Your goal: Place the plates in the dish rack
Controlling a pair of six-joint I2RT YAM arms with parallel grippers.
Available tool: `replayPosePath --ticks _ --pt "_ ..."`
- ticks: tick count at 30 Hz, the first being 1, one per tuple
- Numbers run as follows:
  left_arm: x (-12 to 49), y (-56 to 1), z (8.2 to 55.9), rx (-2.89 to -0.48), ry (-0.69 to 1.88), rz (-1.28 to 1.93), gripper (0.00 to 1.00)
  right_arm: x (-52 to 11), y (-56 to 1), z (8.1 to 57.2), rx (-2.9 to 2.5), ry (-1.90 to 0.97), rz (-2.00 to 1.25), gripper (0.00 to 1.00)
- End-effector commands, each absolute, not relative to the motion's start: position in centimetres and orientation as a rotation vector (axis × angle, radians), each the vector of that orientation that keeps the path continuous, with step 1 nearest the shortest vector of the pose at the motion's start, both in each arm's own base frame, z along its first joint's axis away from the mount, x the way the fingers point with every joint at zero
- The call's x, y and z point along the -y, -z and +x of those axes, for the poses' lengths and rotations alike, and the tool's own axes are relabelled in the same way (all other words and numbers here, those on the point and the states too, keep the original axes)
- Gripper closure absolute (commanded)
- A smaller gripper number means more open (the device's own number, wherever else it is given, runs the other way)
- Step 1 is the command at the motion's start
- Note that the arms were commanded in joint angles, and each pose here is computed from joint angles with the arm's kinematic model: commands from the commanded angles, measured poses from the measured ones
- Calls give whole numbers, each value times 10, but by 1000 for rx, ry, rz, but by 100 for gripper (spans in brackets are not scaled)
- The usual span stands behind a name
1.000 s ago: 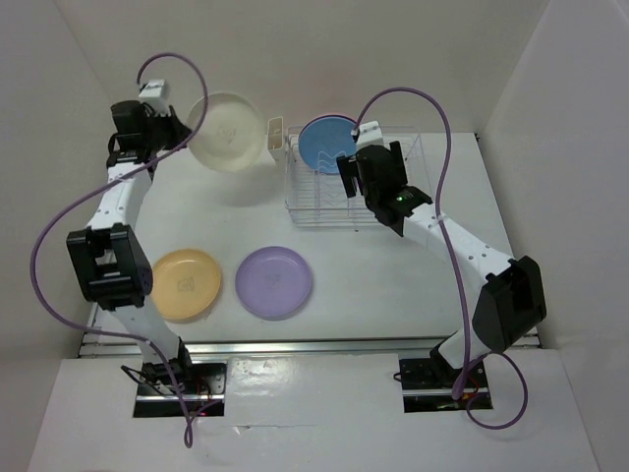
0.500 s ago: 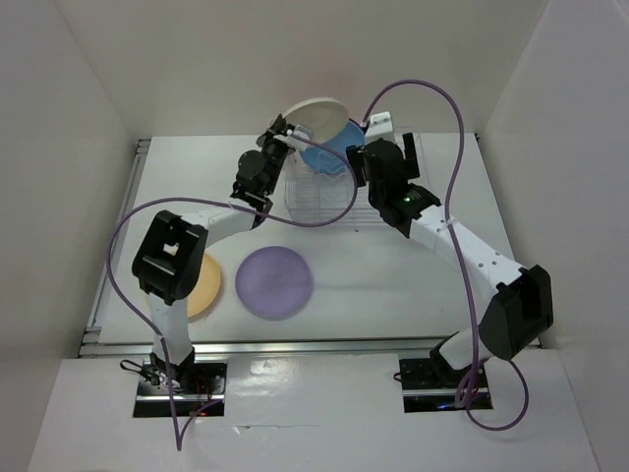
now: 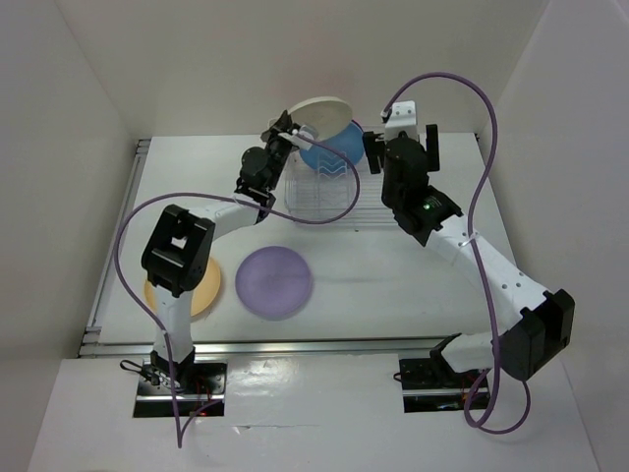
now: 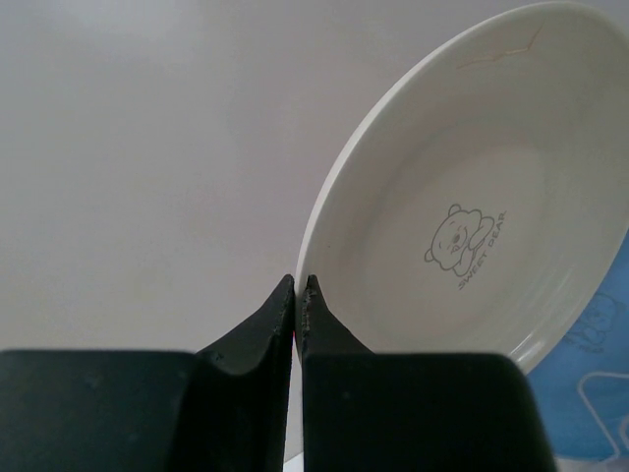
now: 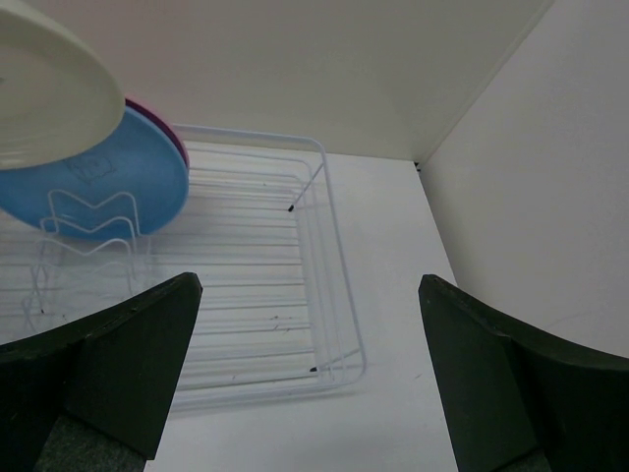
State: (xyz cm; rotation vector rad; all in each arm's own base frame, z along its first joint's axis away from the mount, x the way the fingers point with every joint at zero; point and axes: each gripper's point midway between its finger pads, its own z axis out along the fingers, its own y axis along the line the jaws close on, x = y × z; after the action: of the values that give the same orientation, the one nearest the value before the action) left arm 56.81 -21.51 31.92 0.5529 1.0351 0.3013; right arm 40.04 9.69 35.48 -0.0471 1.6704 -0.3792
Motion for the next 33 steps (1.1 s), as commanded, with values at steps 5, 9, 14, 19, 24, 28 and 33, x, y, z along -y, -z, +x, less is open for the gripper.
replayPosePath --ticks 5,9,14,19,24,28,33 --pt "255 -307 573 -949 -190 712 100 -89 -354 397 -1678 416 -25 0" --pt "268 -298 576 -943 -162 772 100 -86 -347 394 -1693 428 -22 0" --pt "280 -285 582 -934 -132 830 100 -86 -339 395 -1715 450 -32 0" --pt "285 -265 587 -963 -118 860 100 -85 -338 394 -1722 455 -38 0" --pt "284 -247 588 -1001 -118 872 57 -89 -334 399 -1730 452 -51 0" --pt "281 -236 585 -1034 -119 882 49 -92 -334 401 -1730 445 -58 0" --pt "277 -243 578 -1031 -119 881 38 -94 -336 403 -1724 425 -51 0"
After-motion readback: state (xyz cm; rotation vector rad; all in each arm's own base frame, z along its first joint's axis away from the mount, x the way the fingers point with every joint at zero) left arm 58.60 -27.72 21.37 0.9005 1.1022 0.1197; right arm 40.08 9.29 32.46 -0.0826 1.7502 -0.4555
